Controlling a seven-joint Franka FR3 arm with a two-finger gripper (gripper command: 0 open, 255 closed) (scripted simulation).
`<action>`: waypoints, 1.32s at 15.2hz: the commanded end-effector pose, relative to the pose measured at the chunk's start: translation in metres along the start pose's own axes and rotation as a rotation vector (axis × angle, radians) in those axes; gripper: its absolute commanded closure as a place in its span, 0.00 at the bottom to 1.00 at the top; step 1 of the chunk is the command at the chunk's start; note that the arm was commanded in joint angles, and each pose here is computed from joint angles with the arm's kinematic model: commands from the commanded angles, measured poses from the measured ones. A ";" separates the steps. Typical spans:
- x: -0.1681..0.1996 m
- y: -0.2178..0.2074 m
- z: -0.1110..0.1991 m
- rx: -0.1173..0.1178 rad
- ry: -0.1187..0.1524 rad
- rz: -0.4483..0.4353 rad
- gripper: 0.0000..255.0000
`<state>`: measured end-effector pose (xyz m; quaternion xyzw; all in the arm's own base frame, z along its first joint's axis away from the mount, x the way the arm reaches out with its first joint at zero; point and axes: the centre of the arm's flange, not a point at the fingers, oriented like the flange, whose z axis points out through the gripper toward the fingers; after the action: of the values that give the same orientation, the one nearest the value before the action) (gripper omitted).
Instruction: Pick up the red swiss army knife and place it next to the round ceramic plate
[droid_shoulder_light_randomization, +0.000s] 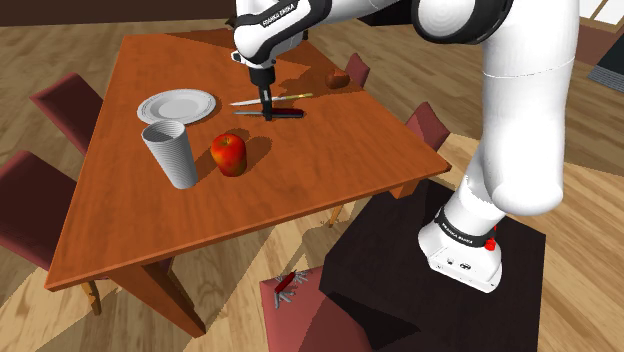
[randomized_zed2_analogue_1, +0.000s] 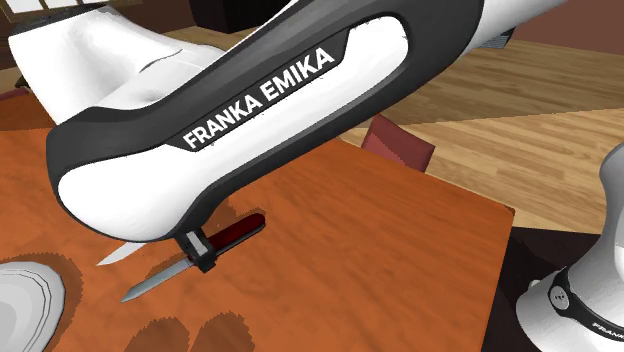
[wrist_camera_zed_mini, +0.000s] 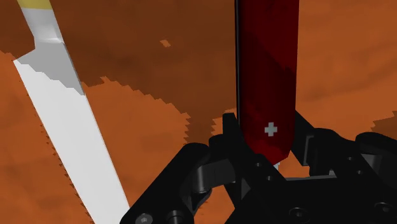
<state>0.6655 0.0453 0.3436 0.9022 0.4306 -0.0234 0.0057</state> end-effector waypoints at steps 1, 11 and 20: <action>0.000 0.000 0.005 -0.001 0.000 0.000 1.00; 0.000 0.000 0.005 -0.001 0.000 0.000 0.00; 0.000 0.000 -0.045 -0.001 0.000 0.000 0.00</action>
<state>0.6673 0.0471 0.3865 0.9022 0.4307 -0.0226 0.0060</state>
